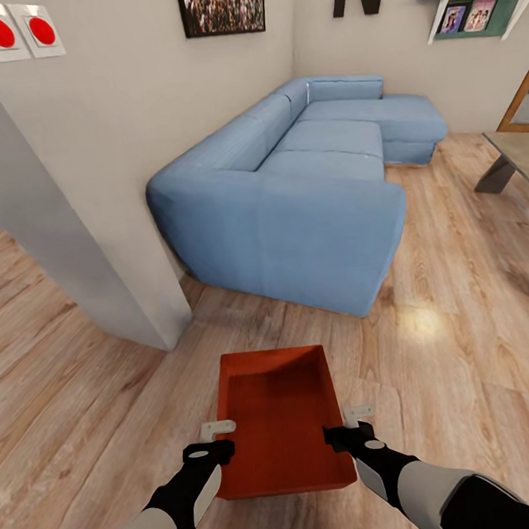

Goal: Move the two storage containers from the living room to the garage. In the garage, place one container on the floor and stack the other container on top of it (either order is fine).

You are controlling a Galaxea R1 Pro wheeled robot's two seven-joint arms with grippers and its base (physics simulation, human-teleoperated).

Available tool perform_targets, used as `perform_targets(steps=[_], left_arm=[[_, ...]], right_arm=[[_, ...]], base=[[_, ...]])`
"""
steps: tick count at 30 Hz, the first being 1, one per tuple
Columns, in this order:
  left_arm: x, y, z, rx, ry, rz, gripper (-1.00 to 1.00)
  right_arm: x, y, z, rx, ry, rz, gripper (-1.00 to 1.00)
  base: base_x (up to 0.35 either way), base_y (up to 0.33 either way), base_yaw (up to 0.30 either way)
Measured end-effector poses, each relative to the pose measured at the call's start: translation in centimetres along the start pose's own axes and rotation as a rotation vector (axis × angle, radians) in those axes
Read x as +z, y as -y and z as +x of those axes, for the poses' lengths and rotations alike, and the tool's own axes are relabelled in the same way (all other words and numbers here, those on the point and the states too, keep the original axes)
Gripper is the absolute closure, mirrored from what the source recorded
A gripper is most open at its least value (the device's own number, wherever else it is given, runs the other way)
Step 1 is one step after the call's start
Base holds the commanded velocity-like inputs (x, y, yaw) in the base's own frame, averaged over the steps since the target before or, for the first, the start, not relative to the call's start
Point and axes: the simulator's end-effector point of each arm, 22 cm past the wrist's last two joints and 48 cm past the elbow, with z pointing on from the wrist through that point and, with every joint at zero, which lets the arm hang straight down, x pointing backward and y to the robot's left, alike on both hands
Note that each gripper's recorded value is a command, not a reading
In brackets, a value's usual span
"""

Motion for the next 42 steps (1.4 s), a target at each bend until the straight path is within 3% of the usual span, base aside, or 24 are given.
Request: perform_targets(steps=[11, 18, 42], left_arm=[[0.0, 0.0, 0.0, 0.0, 0.001, 0.0, -1.0], [0.0, 0.0, 0.0, -0.001, 0.0, 0.0, -1.0], [0.5, 0.1, 0.3, -0.001, 0.002, 0.0, -1.0]], right_arm=[[0.0, 0.1, 0.0, 0.005, 0.0, 0.002, -1.0], [0.0, 1.5, 0.1, 0.006, 0.0, 0.02, -1.0], [0.5, 1.5, 0.2, 0.007, 0.015, 0.02, -1.0]], base=[[0.0, 0.0, 0.0], [0.0, 0.0, 0.0], [0.0, 0.0, 0.0]])
